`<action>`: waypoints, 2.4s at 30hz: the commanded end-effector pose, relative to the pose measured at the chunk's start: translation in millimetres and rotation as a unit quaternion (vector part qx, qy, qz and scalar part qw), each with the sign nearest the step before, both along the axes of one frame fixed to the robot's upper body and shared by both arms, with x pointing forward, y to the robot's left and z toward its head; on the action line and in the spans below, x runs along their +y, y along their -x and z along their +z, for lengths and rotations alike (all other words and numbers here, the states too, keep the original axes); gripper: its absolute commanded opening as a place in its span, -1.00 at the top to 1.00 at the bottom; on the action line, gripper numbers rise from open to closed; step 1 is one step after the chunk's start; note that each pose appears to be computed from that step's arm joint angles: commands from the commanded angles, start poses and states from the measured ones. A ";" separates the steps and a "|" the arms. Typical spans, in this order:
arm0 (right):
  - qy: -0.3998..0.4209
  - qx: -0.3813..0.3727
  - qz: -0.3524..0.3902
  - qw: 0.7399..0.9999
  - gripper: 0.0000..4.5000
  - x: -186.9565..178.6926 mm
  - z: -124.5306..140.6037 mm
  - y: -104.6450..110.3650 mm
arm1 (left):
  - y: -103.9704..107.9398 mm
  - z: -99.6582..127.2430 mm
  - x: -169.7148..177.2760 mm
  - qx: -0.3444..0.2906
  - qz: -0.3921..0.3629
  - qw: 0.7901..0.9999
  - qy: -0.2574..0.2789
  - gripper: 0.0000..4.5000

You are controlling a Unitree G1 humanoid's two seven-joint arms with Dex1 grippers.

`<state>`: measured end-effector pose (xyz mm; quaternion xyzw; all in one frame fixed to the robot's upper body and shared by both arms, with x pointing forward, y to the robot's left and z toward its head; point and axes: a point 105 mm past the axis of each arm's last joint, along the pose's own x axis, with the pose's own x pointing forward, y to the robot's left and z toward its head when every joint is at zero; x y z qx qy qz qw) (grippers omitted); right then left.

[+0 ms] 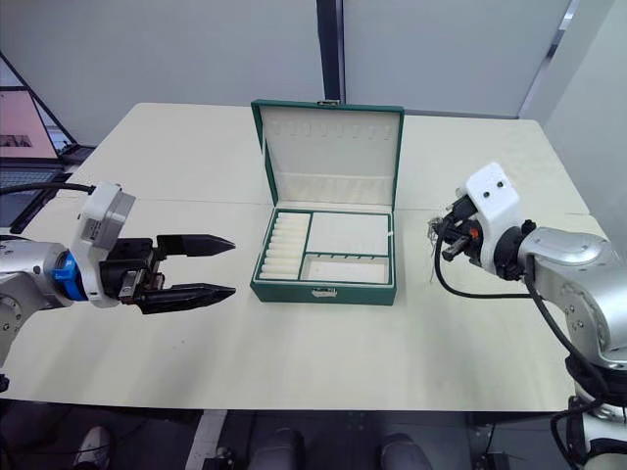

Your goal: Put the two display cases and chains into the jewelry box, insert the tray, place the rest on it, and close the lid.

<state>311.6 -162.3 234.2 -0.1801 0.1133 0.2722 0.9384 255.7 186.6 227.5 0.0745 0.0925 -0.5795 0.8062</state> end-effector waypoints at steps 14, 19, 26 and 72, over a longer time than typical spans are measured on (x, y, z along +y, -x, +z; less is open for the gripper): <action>0.016 -0.014 0.057 0.998 0.89 10.6 60.4 7.9 | 2.3 8.2 -5.4 -0.023 -0.013 1.000 0.002 -1.00; 0.014 -0.003 0.087 0.996 0.89 20.7 75.6 11.3 | 3.0 14.7 -8.2 -0.025 -0.016 1.000 0.004 -1.00; -0.001 -0.005 0.138 0.990 0.89 44.4 95.0 12.3 | 3.2 22.2 -13.5 -0.031 -0.011 0.999 0.003 -1.00; -0.046 0.082 0.265 0.960 0.89 127.4 5.2 -4.2 | 31.9 1.4 20.9 -0.023 0.035 0.999 0.006 -1.00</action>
